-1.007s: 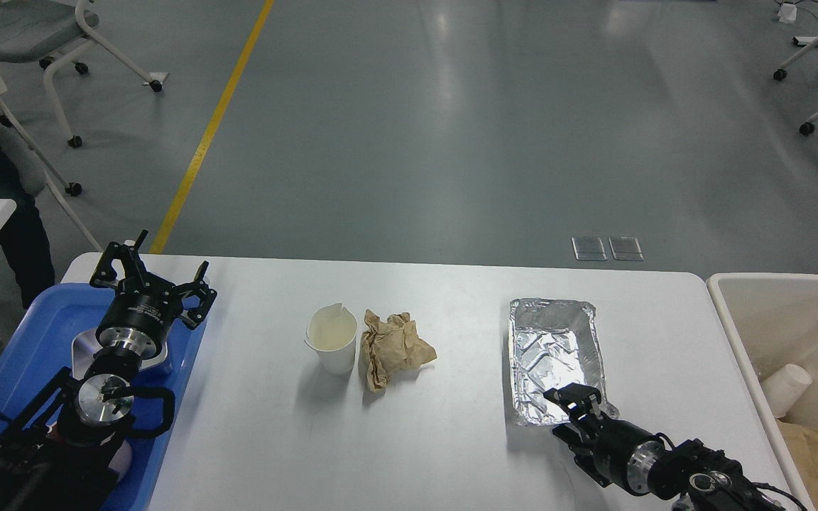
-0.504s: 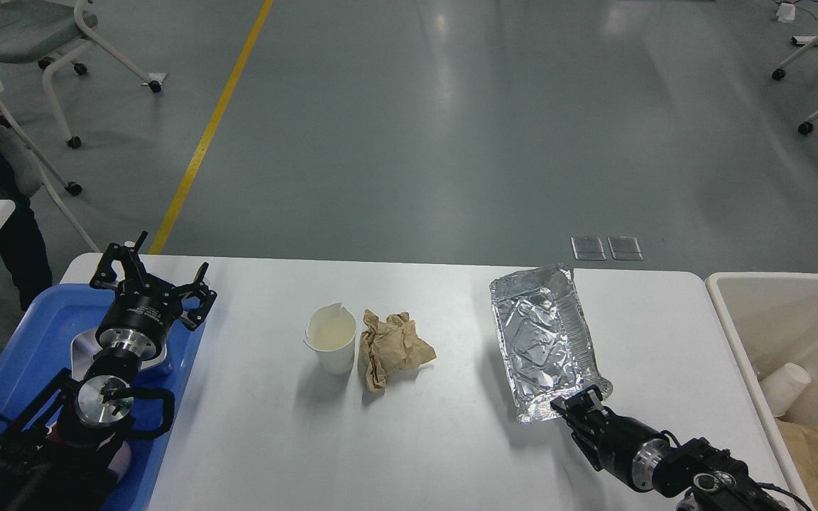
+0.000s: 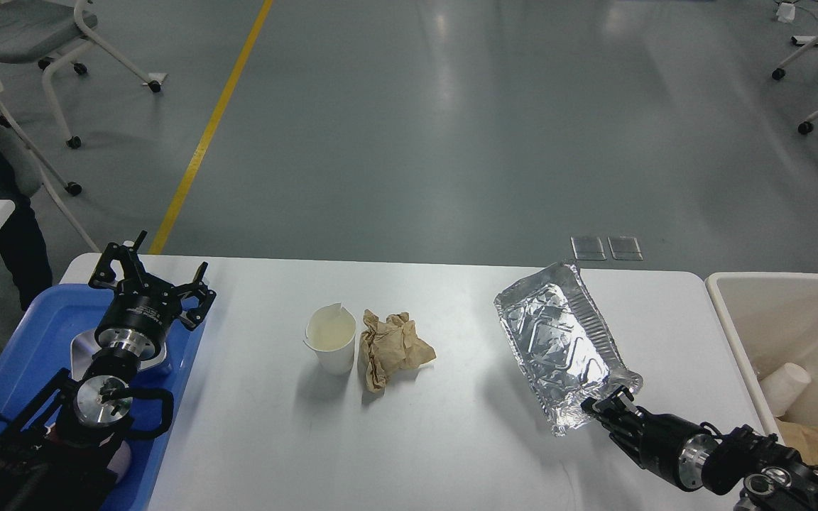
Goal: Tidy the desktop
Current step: 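Lift the foil tray with the right gripper toward the white bin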
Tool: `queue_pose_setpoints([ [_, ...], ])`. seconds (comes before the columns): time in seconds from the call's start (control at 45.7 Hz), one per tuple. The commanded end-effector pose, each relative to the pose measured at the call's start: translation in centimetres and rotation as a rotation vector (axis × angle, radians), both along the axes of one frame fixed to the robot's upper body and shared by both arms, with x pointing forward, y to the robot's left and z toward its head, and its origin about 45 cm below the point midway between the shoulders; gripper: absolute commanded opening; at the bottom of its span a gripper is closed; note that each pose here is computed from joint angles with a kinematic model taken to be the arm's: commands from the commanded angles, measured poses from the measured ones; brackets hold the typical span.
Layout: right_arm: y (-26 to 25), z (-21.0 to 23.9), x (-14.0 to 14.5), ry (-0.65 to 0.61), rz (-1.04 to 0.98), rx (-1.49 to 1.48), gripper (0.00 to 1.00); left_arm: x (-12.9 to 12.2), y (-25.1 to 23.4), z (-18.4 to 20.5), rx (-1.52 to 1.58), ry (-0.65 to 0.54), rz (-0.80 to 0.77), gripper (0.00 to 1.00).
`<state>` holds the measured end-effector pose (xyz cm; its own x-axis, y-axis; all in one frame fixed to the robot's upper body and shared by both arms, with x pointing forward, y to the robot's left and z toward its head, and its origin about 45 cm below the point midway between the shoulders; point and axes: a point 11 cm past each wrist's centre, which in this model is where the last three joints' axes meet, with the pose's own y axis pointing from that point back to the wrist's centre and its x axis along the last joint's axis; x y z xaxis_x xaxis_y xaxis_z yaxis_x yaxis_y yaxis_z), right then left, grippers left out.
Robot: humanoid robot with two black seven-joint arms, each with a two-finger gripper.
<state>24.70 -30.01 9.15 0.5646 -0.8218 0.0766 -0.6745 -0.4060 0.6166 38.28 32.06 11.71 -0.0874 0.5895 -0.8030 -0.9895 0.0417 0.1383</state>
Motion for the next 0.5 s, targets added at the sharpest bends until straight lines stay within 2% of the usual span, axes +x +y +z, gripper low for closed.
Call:
queue_pose_setpoints([
  [0.0,-1.1,1.4,-0.6,-0.002,0.087,-0.077,0.0,0.1,-0.1,0.1,-0.001,-0.003,-0.001,0.96],
  [0.153,-4.3,3.5,-0.8,0.007,0.182,-0.218,0.0,0.1,-0.1,0.0,-0.002,-0.001,-0.001,0.96],
  [0.328,-7.1,8.0,-0.3,-0.002,0.32,-0.318,0.0,0.1,-0.3,0.0,-0.005,-0.001,-0.002,0.96],
  [0.482,-7.8,10.9,-0.4,0.0,0.417,-0.35,0.0,0.1,-0.3,0.0,-0.005,-0.001,-0.002,0.96],
])
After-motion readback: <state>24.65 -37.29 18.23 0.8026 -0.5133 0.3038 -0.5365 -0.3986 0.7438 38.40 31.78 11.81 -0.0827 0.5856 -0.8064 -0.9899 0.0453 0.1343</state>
